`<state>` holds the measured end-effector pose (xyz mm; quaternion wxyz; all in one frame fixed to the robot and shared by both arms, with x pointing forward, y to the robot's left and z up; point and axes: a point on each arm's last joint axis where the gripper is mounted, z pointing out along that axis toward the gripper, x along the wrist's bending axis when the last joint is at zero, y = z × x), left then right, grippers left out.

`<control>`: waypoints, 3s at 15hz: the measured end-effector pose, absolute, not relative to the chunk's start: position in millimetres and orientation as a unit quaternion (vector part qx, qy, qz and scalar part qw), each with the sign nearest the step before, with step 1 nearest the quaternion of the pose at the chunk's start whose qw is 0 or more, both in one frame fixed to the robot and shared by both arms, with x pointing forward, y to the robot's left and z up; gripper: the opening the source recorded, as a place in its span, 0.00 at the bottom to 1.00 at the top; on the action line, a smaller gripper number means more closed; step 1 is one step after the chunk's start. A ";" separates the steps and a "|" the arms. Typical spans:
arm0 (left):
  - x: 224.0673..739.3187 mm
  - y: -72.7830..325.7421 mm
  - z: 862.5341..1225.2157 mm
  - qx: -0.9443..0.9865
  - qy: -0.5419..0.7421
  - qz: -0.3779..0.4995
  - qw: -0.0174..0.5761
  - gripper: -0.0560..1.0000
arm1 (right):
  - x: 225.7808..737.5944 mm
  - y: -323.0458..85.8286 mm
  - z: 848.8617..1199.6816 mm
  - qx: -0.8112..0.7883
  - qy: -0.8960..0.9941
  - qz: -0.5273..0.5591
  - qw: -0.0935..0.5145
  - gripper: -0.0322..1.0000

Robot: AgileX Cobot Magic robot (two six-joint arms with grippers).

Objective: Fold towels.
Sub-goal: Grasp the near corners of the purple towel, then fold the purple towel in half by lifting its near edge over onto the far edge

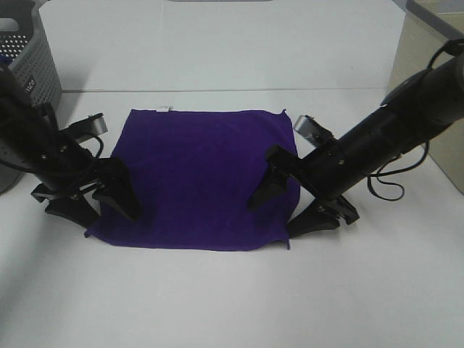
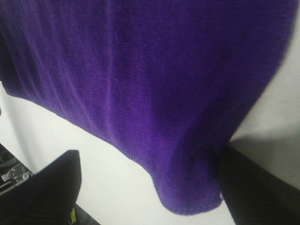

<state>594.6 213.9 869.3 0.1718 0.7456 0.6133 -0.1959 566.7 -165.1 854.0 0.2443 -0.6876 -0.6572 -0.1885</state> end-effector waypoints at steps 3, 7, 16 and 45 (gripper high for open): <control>595.7 180.4 868.0 0.747 0.620 -0.188 0.151 0.69 | 574.9 -133.8 851.6 -0.667 -0.689 -0.140 0.247 0.61; 597.6 150.1 861.0 0.757 0.604 -0.208 0.135 0.38 | 581.4 -133.0 851.1 -0.659 -0.712 -0.099 0.219 0.27; 592.9 152.4 864.8 0.797 0.558 -0.209 0.099 0.06 | 578.3 -136.3 856.1 -0.642 -0.731 -0.083 0.214 0.05; 699.9 148.4 920.7 0.821 0.532 0.073 0.195 0.06 | 690.8 -133.3 921.2 -0.577 -0.793 -0.192 -0.037 0.05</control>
